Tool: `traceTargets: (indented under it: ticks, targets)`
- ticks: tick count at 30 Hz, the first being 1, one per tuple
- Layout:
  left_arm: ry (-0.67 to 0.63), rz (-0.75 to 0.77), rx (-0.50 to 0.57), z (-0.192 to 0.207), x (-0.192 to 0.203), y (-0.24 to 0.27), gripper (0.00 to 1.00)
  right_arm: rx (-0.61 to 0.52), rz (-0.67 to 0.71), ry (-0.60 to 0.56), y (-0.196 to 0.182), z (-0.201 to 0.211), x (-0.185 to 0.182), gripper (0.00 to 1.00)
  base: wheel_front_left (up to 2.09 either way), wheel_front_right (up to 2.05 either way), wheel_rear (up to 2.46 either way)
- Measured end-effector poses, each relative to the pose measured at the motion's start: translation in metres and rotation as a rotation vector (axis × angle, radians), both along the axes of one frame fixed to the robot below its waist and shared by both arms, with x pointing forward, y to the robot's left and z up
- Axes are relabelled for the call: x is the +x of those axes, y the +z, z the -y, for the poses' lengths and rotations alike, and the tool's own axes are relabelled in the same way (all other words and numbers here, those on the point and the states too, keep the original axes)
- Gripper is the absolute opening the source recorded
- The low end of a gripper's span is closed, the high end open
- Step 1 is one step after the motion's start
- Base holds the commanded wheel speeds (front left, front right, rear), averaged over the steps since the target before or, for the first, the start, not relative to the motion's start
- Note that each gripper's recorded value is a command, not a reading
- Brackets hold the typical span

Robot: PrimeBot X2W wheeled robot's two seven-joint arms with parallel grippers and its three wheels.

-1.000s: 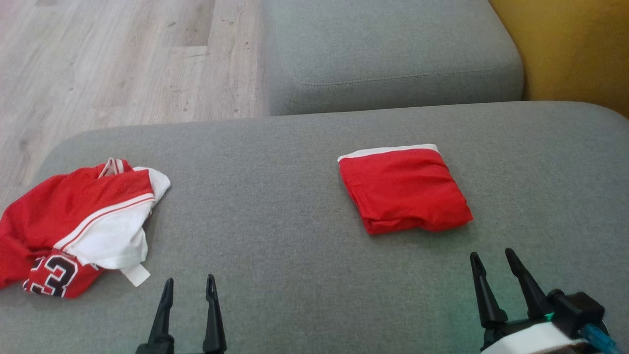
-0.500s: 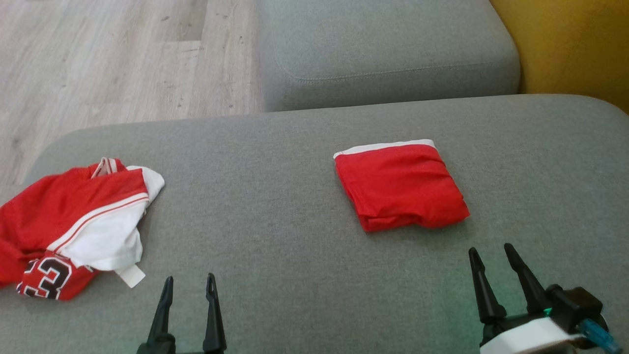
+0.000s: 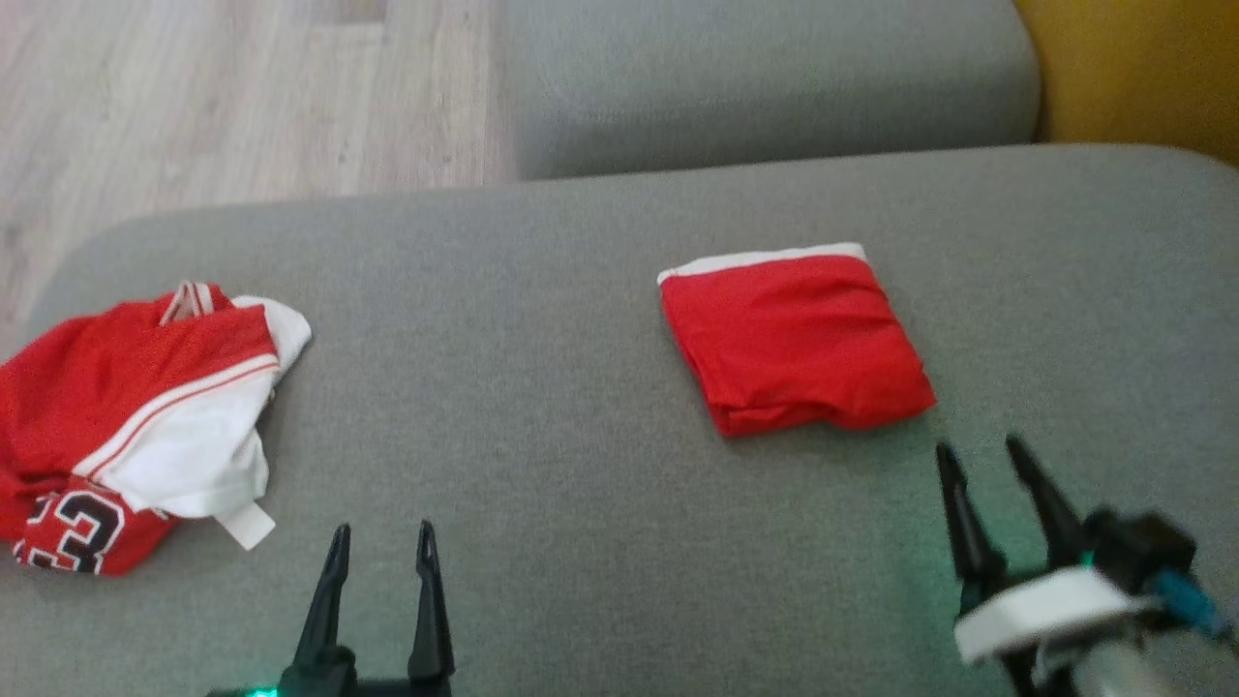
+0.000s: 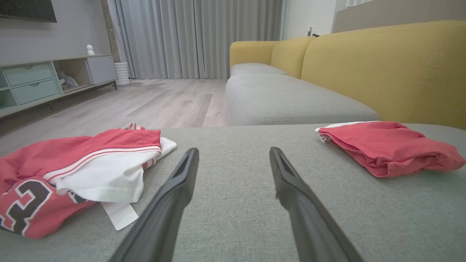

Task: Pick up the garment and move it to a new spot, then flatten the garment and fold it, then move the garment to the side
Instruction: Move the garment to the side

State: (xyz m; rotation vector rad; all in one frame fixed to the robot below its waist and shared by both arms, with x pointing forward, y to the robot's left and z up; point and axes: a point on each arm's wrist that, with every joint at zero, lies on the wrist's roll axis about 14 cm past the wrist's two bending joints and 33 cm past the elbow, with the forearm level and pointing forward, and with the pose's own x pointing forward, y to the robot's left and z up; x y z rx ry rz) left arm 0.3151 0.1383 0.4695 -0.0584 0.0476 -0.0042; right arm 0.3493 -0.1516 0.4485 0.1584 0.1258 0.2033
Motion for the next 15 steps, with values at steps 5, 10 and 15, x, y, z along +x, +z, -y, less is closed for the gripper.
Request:
traceTargets:
  ticks: [5,10,15]
  targets:
    - [-0.025,0.001,0.002,0.008,0.014,0.001,1.0,0.006,0.029,-0.009,0.012,0.007,0.041,1.0,0.0,0.0,0.0]
    - [-0.052,0.018,0.004,0.018,0.04,0.004,1.0,-0.024,-0.028,0.003,0.013,0.013,0.098,1.0,0.0,0.0,0.0]
    - [-0.064,-0.005,0.008,0.023,0.051,-0.004,1.0,-0.107,-0.231,0.063,-0.025,0.008,0.131,1.0,0.0,0.0,0.0]
